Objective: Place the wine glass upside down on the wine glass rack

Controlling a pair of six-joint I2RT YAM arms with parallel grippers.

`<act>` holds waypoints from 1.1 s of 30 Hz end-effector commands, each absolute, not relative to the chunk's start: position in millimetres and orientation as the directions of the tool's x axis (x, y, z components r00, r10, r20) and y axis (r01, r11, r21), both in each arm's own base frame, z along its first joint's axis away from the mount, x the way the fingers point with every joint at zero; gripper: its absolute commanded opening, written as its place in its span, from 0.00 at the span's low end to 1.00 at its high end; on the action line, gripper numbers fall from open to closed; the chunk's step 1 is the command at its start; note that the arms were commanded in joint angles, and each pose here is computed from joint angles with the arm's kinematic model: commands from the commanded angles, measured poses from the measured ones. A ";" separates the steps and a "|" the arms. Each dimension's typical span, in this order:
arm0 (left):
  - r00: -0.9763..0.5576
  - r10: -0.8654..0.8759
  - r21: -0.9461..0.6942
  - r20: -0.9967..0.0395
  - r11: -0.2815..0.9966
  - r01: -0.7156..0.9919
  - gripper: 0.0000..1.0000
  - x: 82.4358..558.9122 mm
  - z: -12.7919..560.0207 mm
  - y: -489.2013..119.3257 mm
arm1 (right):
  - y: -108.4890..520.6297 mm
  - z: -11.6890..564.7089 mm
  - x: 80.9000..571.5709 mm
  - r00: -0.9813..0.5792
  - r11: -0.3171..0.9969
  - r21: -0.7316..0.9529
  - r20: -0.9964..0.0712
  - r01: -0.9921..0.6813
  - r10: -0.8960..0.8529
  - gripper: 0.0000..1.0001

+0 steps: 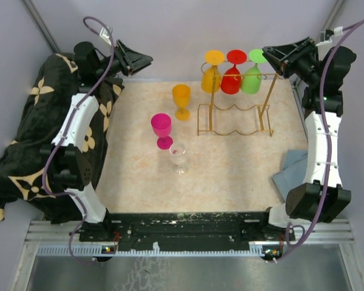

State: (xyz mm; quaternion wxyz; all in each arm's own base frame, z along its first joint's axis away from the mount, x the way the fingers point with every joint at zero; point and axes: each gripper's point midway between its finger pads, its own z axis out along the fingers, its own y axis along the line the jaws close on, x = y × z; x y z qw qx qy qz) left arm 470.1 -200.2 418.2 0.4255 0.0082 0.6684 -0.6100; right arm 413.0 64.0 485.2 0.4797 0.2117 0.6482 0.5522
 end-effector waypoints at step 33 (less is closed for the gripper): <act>-0.587 -0.036 -0.202 -0.809 0.954 0.220 0.50 558.0 213.3 -245.5 | 63.4 498.6 385.0 -0.374 0.394 0.860 -0.499 -0.324 0.782 0.27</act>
